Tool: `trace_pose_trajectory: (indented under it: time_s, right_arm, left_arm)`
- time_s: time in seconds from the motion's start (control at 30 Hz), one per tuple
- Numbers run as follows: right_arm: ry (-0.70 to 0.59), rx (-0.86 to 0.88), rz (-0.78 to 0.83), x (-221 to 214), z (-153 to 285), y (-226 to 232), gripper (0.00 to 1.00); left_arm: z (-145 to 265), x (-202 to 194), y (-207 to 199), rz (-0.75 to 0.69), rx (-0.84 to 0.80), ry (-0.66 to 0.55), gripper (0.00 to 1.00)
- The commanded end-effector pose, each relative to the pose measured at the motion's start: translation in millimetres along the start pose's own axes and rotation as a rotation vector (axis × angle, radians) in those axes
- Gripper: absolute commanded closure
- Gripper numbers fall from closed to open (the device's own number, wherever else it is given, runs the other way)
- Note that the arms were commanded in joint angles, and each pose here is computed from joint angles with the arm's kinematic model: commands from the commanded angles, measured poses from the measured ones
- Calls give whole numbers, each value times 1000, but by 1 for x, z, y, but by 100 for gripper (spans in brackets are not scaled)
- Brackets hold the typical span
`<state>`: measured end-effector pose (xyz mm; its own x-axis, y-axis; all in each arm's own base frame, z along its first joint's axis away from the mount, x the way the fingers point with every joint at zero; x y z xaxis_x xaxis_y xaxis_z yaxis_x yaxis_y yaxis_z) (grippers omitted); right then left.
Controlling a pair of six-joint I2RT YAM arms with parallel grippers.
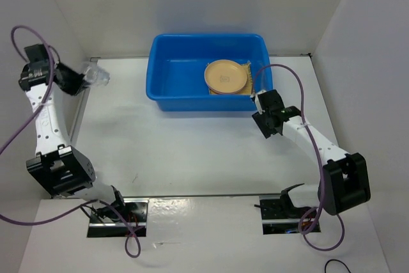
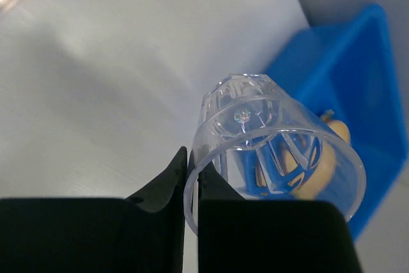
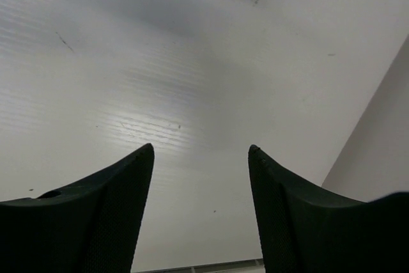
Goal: Place the mixed dishes into the plastic bin
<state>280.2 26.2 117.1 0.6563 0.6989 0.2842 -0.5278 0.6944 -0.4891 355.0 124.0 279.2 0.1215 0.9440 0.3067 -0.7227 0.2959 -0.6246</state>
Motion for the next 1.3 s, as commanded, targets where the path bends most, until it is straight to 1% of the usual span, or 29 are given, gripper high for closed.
trace_pose_trajectory:
  time_s: [0.0,0.03,0.07,0.1,0.13,0.17,0.2,0.23,0.27,0.3,0.33,0.4,0.43,0.5,0.53,0.6,0.63,0.67,0.77,0.8,0.87,0.93,1.07,1.23,1.27]
  right_arm:
    - [3,-123,-63,-8,8,-17,35]
    - [-7,-157,-75,-8,9,-22,35]
    - [13,-188,-84,-16,9,-23,35]
    - [20,-192,-94,-18,8,-25,35]
    - [5,-206,-110,-17,10,-30,35]
    - [-3,-210,-123,-18,10,-29,35]
    - [-3,-210,-123,-18,10,-29,35]
    - [-12,-214,-128,-16,10,-30,35]
    - [-19,-218,-131,-16,10,-30,35]
    - [-14,-228,-132,-17,11,-31,35]
    - [-21,-232,-136,-17,13,-32,35]
    - [-29,-236,-140,-15,13,-33,35]
    - [-29,-236,-140,-15,13,-33,35]
    - [-37,-240,-152,-14,15,-34,35]
    - [-37,-240,-152,-14,15,-34,35]
    - [-37,-240,-152,-14,15,-34,35]
    - [-37,-240,-152,-14,15,-34,35]
    - [-42,-232,-152,-13,14,-33,35]
    - [-50,-236,-155,-13,16,-34,35]
    - [-50,-236,-155,-13,16,-34,35]
    - [-50,-236,-155,-13,16,-34,35]
    - [-50,-236,-155,-13,16,-34,35]
    - [-50,-236,-155,-13,16,-34,36]
    - [-48,-222,-151,-12,14,-32,36]
    - [-47,-222,-151,-12,14,-32,36]
  left_arm:
    - [33,-21,-88,21,-235,29,100]
    - [18,-28,-100,1,-221,54,100]
    - [17,-50,-119,-74,-238,80,100]
    - [15,-59,-131,-119,-243,85,100]
    - [12,-61,-156,-182,-273,64,100]
    - [9,-73,-156,-223,-222,86,100]
    - [8,-89,-167,-278,-207,70,100]
    - [-27,-103,-166,-339,-140,98,100]
    - [2,-102,-186,-376,-201,66,100]
    - [3,-120,-196,-423,-229,74,100]
    - [-21,-139,-199,-477,-232,117,100]
    - [-44,-164,-194,-526,-186,135,100]
    - [-61,-183,-187,-575,-128,130,100]
    - [-80,-203,-178,-632,-75,125,100]
    - [-94,-221,-172,-662,-47,142,100]
    - [-106,-229,-166,-685,-19,147,100]
    - [-117,-238,-160,-699,2,164,100]
    - [-120,-244,-159,-707,3,170,100]
    - [-142,-256,-144,-721,52,209,100]
    - [-154,-261,-130,-733,100,232,100]
    - [-164,-271,-115,-753,148,261,100]
    - [-175,-274,-102,-775,193,268,100]
    - [-181,-277,-93,-782,222,282,100]
    - [-182,-290,-84,-772,239,336,100]
    - [-184,-291,-81,-774,250,341,98]
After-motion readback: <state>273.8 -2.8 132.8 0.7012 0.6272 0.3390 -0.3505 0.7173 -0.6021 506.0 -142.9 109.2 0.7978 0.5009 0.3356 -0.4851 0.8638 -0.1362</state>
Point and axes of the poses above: each gripper's point midway between its finger pads, its own z axis back along the fingers, its own y axis along the line the jaws close on, x = y × z, the point moved 2 cm from there along z, back along the fingers, and after that the axes turned 15 degrees about z, right-handed, at the moved point
